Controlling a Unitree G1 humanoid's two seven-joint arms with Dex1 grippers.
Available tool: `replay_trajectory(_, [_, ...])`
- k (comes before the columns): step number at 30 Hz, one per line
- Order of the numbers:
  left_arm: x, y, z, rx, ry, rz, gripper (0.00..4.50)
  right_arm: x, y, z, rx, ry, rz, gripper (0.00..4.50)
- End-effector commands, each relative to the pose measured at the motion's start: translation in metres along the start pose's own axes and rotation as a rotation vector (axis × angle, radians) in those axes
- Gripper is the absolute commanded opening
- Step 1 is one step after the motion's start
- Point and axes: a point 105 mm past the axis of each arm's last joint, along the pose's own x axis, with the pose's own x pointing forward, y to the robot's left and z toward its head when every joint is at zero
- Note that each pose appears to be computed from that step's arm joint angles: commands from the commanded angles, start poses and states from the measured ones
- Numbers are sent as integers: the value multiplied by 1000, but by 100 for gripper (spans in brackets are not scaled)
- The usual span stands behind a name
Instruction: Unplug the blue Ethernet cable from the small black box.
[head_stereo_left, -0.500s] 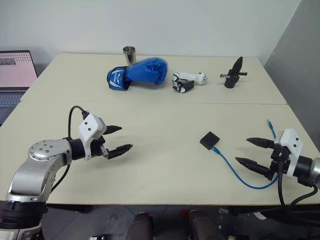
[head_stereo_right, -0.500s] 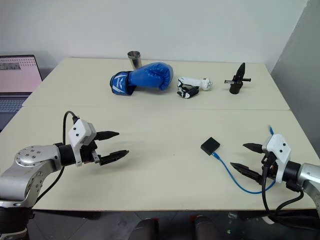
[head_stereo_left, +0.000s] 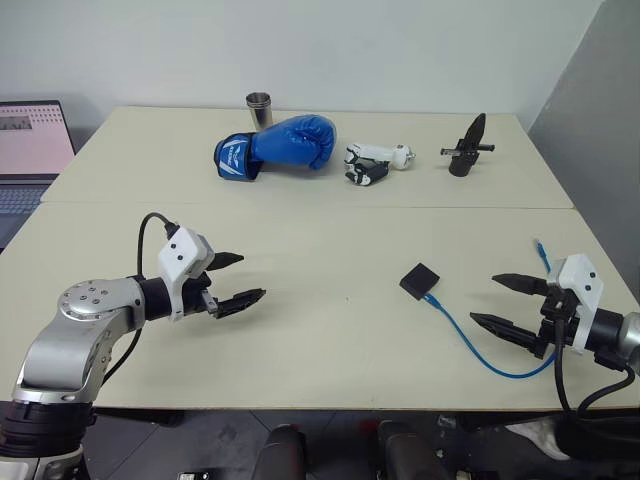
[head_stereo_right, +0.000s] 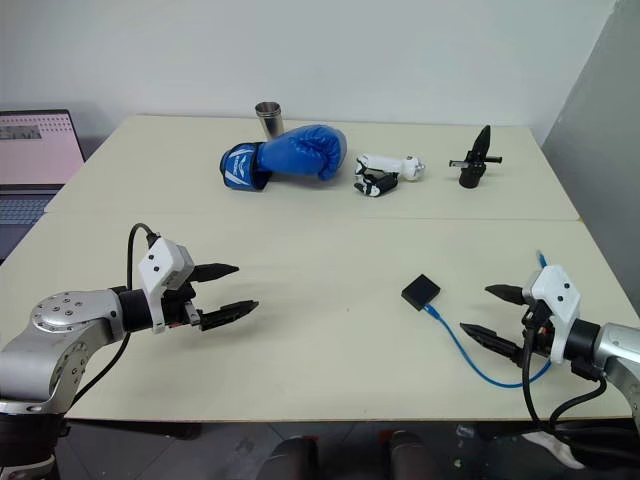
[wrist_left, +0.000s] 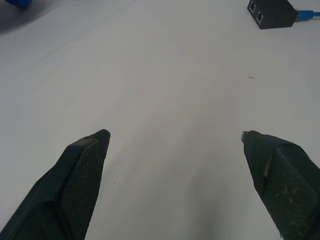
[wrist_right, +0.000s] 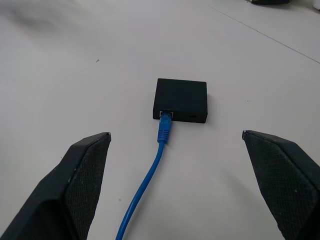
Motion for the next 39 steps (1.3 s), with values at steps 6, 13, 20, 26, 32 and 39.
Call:
replay_trajectory(6, [5, -4, 7, 159, 29, -56, 450, -2, 1, 13, -53, -20, -17, 447])
replay_trajectory(13, [13, -26, 28, 146, -63, -206, 450, 25, 13, -12, -38, 27, -73, 447])
replay_trajectory(20, [16, -41, 33, 178, -54, -308, 450, 53, 12, -37, 28, 77, -140, 447])
replay_trajectory(26, [20, -52, 36, 185, -52, -364, 450, 72, 2, -43, 31, 49, -203, 447])
replay_trajectory(32, [23, -53, 35, 175, -49, -365, 450, 83, -3, -45, 9, 60, -204, 447])
replay_trajectory(39, [23, -53, 32, 169, -45, -360, 450, 84, 1, -49, -23, 101, -170, 262])
